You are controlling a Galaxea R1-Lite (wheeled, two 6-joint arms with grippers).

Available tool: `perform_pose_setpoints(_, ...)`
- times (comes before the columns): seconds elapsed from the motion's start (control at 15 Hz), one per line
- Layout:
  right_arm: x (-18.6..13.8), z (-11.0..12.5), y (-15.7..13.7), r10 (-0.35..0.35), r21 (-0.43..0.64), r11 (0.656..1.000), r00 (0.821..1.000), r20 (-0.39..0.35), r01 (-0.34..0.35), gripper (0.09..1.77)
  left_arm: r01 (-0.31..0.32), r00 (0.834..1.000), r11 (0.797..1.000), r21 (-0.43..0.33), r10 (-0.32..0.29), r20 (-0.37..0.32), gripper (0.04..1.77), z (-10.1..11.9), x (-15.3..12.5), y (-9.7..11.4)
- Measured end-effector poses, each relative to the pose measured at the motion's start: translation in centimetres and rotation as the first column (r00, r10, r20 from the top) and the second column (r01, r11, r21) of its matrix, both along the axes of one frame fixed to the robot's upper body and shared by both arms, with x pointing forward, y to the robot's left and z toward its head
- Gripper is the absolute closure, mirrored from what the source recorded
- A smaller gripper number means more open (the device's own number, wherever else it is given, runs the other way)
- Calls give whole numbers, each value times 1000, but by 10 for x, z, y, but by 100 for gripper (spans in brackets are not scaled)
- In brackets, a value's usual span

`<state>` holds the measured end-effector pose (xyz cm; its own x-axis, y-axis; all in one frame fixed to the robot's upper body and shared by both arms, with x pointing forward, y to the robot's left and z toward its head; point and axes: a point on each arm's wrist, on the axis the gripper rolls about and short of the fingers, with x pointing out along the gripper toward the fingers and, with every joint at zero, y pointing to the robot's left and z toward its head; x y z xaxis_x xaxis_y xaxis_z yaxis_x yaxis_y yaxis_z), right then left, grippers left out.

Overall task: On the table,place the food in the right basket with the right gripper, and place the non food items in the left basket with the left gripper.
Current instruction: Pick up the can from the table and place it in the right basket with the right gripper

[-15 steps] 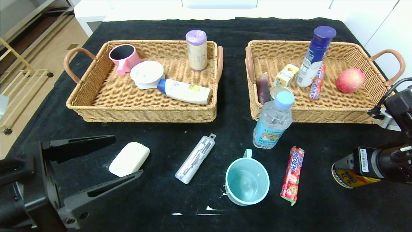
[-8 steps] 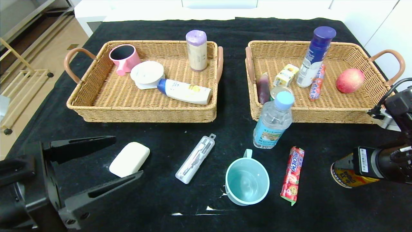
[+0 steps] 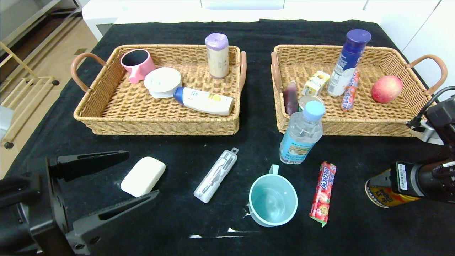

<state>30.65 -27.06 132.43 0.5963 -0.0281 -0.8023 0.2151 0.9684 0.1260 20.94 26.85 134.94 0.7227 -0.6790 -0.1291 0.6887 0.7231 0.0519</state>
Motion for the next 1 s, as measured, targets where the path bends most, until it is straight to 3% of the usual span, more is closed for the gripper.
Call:
perform_pose_setpoints(0.27, -10, 10, 0, 25, 13, 1000, 999, 34, -26, 65, 0, 1000, 1000, 0, 0, -1, 9, 0, 0, 0)
perform_pose_setpoints(0.6, -23, 44, -6, 82, -8, 997, 983, 164, -82, 65, 0, 1000, 1000, 1, 0, 0, 9, 0, 0, 0)
perform_pose_setpoints(1.0, -11, 97, -6, 94, -13, 995, 933, 347, -96, 65, 2, 1000, 1000, 2, -2, 11, 9, 1, -2, 1)
